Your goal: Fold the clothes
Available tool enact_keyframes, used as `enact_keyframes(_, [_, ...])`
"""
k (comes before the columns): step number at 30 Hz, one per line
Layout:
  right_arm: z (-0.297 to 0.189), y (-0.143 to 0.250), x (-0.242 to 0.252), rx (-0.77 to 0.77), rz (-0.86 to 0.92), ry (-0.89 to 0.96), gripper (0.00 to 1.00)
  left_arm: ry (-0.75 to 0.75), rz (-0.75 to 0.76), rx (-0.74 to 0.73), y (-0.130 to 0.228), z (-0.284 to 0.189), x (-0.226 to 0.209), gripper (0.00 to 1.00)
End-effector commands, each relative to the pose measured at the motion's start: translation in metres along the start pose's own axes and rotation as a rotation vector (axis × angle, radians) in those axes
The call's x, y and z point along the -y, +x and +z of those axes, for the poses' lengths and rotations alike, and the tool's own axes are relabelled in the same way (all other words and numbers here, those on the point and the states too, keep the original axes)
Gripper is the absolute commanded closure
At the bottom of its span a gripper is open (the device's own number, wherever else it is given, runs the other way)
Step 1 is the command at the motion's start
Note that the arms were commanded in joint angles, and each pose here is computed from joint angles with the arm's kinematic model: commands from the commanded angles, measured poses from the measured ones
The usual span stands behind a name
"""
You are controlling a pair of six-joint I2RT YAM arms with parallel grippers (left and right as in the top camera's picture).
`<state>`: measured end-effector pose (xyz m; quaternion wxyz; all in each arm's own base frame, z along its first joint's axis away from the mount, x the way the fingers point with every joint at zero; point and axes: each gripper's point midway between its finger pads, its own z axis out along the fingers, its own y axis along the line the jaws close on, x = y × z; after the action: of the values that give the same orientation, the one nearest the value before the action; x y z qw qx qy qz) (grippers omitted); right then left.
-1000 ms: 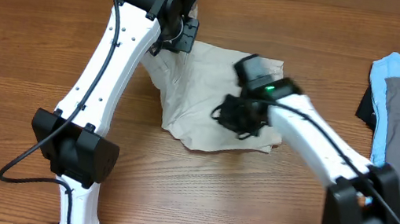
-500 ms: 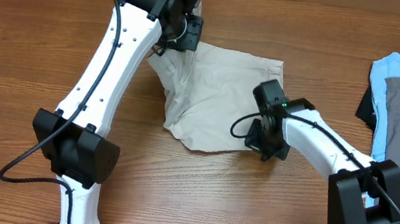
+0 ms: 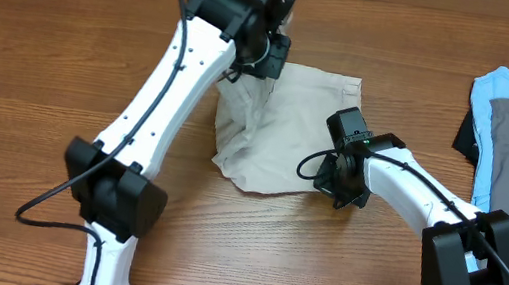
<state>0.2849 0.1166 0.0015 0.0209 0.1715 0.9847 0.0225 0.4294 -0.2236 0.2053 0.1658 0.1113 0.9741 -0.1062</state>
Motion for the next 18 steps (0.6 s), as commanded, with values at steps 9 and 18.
enact_keyframes(9, [0.018,0.016,0.021,-0.064,0.044,0.062,0.96,0.262,-0.071,-0.149,0.011,0.067,0.053,0.96])
enact_keyframes(18, [0.018,0.016,0.021,-0.063,0.044,0.061,0.96,0.367,-0.094,-0.227,0.021,0.093,0.068,0.96])
